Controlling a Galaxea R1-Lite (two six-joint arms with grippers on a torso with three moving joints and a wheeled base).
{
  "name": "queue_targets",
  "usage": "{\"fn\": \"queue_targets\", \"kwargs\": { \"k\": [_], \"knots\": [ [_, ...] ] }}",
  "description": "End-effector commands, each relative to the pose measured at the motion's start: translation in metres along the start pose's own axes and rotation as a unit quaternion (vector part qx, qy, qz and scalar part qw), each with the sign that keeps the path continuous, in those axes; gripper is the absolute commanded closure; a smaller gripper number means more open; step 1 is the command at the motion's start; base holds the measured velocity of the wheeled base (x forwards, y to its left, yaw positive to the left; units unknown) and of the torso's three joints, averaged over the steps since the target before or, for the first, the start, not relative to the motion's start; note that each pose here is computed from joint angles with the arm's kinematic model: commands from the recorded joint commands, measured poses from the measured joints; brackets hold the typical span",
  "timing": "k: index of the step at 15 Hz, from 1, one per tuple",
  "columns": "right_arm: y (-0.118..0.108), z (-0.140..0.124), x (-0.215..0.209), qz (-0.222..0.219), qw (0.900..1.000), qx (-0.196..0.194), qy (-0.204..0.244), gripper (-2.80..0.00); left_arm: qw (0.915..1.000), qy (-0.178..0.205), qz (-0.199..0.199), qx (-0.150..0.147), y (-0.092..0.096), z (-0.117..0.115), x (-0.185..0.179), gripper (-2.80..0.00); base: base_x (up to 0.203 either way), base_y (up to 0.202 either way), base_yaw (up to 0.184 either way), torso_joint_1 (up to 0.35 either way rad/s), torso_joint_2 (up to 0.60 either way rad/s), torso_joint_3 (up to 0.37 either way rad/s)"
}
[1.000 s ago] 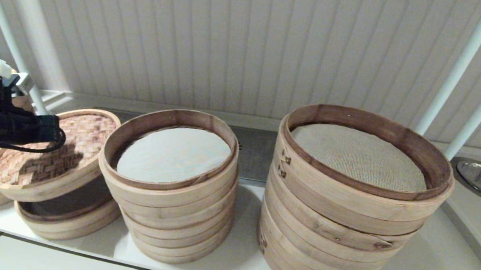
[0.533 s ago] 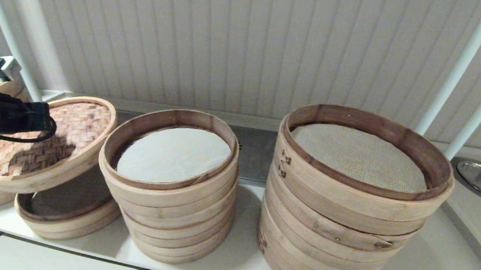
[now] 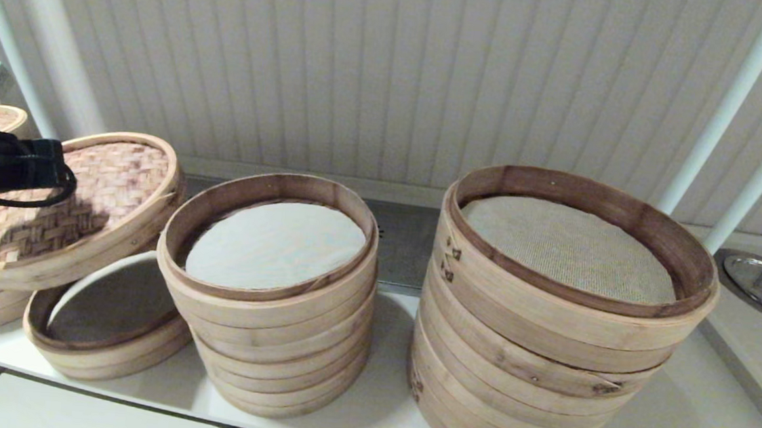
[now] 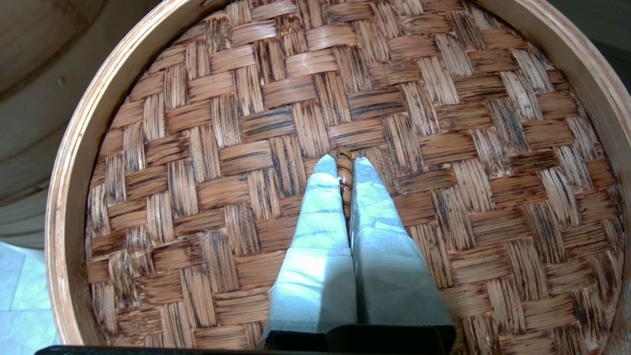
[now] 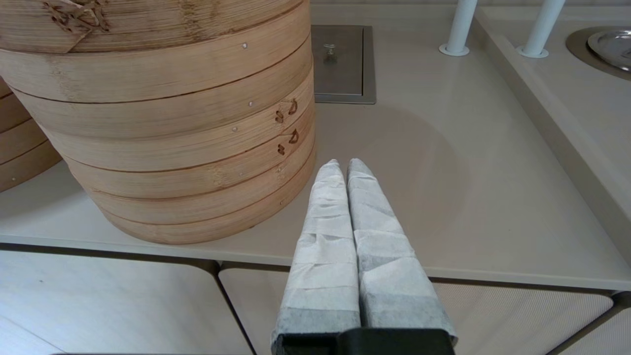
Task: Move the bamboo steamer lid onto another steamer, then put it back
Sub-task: Put the steamer
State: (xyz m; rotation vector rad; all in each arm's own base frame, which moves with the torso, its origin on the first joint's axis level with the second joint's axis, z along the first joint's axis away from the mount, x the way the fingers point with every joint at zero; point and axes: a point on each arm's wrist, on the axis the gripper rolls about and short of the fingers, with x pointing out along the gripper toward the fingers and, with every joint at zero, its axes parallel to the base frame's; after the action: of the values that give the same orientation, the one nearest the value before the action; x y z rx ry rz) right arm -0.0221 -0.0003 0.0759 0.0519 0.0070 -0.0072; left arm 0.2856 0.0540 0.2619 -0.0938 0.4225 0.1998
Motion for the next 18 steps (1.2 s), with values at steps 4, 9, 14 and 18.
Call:
{"fn": "queue_targets", "kwargs": {
  "k": [4, 9, 14, 18],
  "knots": [
    [0.0, 0.0, 0.0, 0.0, 1.0, 0.0, 0.001, 0.0, 0.9999, -0.011, 0.0, 0.0, 0.0, 0.013, -0.013, 0.0, 0.0, 0.0, 0.0, 0.0, 0.0, 0.0],
    [0.0, 0.0, 0.0, 0.0, 1.0, 0.0, 0.001, 0.0, 0.9997, -0.021, -0.001, 0.009, -0.001, 0.026, -0.027, 0.0, 0.0, 0.0, 0.0, 0.0, 0.0, 0.0],
    [0.0, 0.0, 0.0, 0.0, 1.0, 0.0, 0.001, 0.0, 0.9998, -0.01, -0.014, 0.012, -0.008, 0.031, -0.04, 0.0, 0.0, 0.0, 0.0, 0.0, 0.0, 0.0],
    [0.0, 0.0, 0.0, 0.0, 1.0, 0.0, 0.001, 0.0, 0.9996, -0.015, -0.017, 0.013, -0.01, 0.034, -0.043, 0.0, 0.0, 0.0, 0.0, 0.0, 0.0, 0.0]
  ]
}}
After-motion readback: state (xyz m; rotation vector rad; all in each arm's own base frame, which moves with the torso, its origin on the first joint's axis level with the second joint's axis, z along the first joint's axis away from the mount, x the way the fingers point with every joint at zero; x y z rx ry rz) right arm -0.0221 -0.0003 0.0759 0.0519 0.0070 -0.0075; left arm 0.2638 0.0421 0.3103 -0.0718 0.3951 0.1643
